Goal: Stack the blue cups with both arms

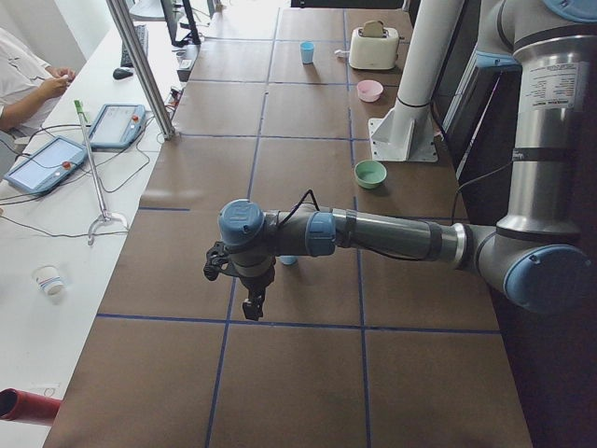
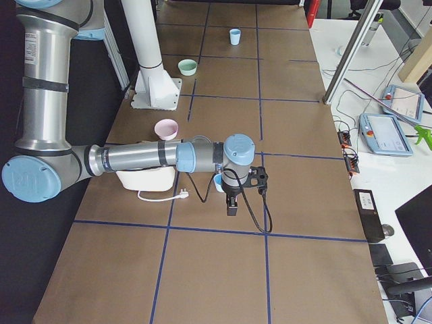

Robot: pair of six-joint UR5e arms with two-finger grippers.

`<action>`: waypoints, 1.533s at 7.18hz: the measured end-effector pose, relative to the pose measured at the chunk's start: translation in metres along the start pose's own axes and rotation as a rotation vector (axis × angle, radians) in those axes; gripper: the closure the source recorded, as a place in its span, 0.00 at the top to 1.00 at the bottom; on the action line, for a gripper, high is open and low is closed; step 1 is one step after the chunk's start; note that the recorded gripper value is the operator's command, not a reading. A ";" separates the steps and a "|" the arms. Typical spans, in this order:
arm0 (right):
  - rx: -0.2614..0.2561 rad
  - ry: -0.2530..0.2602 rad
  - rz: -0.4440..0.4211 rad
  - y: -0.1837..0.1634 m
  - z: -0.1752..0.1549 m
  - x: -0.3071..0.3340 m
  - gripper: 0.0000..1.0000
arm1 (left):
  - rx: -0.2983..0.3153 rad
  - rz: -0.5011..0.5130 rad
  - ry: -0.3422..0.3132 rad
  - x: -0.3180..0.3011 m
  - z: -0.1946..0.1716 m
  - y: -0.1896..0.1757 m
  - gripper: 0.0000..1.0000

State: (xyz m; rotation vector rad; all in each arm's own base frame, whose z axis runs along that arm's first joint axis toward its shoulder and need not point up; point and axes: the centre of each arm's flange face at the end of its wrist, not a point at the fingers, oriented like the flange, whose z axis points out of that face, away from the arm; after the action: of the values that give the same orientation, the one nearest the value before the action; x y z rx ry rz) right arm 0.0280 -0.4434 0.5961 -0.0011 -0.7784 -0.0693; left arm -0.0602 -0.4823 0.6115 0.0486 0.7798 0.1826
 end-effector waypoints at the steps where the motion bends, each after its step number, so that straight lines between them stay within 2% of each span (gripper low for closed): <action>1: 0.002 -0.002 -0.002 0.000 -0.001 -0.001 1.00 | 0.000 0.002 0.000 0.002 -0.001 0.000 1.00; 6: 0.002 -0.008 -0.001 0.000 -0.001 -0.003 1.00 | 0.002 0.005 0.000 0.008 -0.001 0.003 1.00; 8: 0.001 -0.007 -0.002 -0.001 -0.001 -0.003 1.00 | 0.003 -0.029 0.002 0.008 -0.001 0.004 1.00; 11: -0.004 -0.004 -0.002 -0.006 0.003 0.000 1.00 | 0.015 -0.053 0.041 0.012 0.001 0.011 1.00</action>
State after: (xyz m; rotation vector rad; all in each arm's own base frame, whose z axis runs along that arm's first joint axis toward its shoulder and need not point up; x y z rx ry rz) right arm 0.0259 -0.4493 0.5979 -0.0044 -0.7822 -0.0725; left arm -0.0528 -0.4692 0.6056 0.0384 0.8229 0.1278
